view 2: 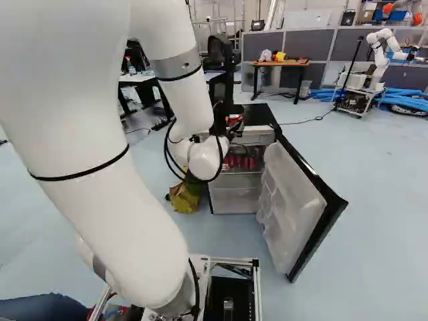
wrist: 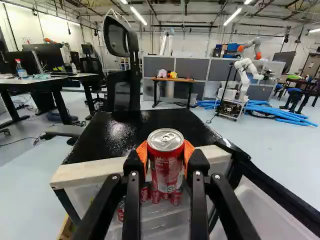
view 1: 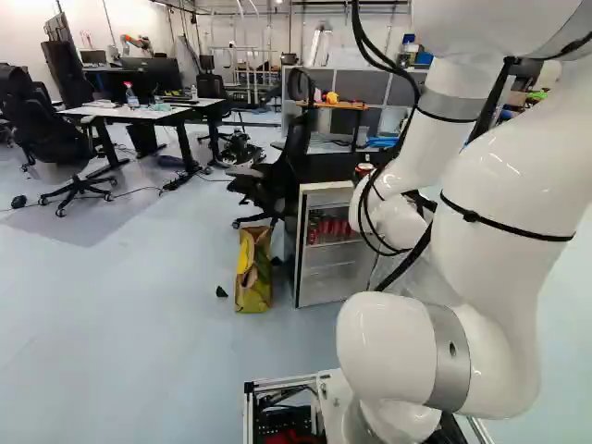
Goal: Grab a drink from the fridge
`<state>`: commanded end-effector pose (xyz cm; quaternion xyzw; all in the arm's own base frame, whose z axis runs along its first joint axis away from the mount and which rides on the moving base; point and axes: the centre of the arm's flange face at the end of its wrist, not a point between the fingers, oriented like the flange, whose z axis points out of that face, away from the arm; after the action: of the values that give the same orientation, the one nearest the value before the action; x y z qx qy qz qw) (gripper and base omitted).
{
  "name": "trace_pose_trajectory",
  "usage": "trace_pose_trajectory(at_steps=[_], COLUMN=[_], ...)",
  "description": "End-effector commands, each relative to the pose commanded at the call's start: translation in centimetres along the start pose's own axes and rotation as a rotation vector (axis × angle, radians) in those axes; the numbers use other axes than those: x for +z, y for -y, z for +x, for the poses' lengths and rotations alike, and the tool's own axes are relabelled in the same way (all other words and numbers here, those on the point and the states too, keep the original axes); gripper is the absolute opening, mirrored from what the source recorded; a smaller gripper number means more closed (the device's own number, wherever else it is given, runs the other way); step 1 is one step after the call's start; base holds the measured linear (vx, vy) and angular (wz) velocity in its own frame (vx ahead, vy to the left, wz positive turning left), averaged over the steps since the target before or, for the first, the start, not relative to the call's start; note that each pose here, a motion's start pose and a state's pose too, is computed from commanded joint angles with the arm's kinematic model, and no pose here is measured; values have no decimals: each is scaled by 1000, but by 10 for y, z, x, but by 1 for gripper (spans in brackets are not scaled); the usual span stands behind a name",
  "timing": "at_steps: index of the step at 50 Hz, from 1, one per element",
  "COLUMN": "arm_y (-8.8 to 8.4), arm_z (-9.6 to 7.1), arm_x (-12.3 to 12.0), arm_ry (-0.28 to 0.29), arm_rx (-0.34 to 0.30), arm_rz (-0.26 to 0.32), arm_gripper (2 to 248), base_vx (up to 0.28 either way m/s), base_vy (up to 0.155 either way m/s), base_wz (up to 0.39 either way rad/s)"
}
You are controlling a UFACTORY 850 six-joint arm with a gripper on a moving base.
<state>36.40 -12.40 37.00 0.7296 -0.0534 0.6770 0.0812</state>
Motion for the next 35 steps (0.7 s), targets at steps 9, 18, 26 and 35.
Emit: trace_pose_trajectory(at_steps=[9,18,26,35], arm_y=[1,2,5,7], arm_z=[9,16,17,17], arm_x=[5,12,19,28], arm_ry=[-24,-43,-45,-47], arm_rx=[-5,-8,-9,-10], arm_rz=[4,11,19,28], arm_gripper=[92,92,92,92], base_vx=[0,0,0,0], base_vy=[0,0,0,0], base_wz=[0,0,0,0])
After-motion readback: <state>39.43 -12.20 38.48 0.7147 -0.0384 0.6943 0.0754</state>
